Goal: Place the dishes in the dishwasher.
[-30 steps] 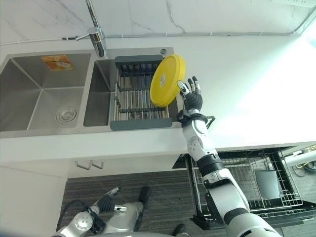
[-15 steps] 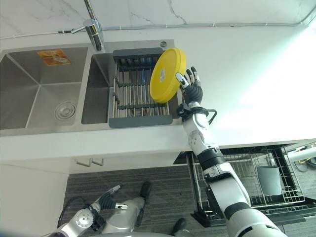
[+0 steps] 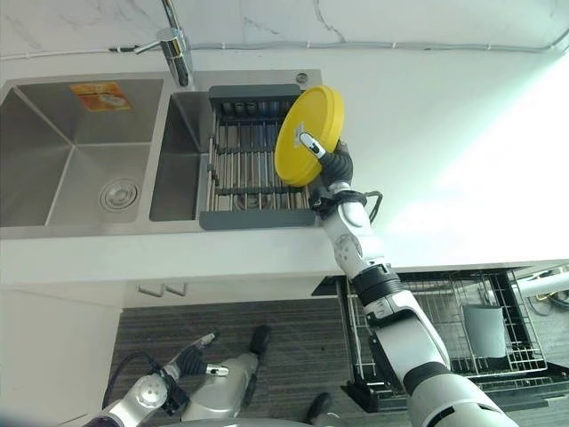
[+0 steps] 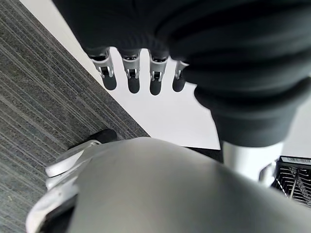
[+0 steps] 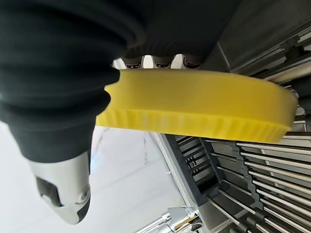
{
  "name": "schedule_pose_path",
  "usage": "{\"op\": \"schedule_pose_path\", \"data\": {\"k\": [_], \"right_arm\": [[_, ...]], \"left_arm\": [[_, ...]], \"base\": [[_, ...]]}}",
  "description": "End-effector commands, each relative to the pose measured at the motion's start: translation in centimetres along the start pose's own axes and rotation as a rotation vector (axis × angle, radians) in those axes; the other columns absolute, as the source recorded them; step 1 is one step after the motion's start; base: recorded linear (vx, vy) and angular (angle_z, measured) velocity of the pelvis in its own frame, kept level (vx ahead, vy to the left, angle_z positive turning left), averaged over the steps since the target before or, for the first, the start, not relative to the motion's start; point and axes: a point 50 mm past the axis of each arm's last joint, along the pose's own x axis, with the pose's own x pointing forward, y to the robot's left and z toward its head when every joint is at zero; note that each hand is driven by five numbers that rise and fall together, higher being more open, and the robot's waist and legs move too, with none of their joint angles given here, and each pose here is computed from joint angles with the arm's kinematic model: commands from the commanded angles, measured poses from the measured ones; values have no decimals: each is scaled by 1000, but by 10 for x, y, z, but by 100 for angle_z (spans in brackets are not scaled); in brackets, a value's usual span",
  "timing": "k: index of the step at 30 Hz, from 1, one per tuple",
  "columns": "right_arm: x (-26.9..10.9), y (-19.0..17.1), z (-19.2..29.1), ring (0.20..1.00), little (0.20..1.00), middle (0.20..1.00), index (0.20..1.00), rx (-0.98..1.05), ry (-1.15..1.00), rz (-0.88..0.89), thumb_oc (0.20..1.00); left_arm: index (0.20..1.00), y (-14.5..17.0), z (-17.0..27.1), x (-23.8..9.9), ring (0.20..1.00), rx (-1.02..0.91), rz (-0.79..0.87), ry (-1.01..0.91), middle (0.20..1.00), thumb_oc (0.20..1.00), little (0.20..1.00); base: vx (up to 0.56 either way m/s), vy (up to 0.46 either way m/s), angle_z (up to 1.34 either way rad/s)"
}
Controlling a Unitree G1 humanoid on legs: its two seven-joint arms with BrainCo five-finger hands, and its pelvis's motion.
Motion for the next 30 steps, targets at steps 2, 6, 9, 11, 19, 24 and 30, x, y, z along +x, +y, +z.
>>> {"op": "schedule_pose_path", "data": {"k": [2,6,9,11,19,24,30], "right_arm": [[9,2,19,1000,1000,1000,1000,-61,-63,18,1000],[12,-2,19,583,583,583,583,-87,-48,-17,583],[13,-4,21,200,200,200,200,-115,-44,-30,200],[15,-5,22,200,200,200,200,-130,-44,-31,200],[17,-2,28,200,200,200,200,-117,-83,-32,200],[13,0,24,200,200,200,200,-84,-102,-18,200],[3,17,26,200,200,200,200,211,-172,71,200]], "left_arm": [[1000,-15,-4,-1,1000,70,-75,15,1000,1000,1000],[1000,-14,-5,-1,1000,71,-76,19,1000,1000,1000],[1000,-14,-5,-1,1000,72,-76,21,1000,1000,1000],[1000,-13,-6,-2,1000,71,-74,21,1000,1000,1000],[1000,-16,-2,0,1000,46,-118,5,1000,1000,1000],[1000,-18,-6,-2,1000,33,-112,19,1000,1000,1000],[1000,-20,-10,-2,1000,33,-113,41,1000,1000,1000]], "base": [[3,-1,2],[2,8,3],[0,0,0],[0,0,0],[0,0,0],[2,-1,7],[-32,-46,1]]}}
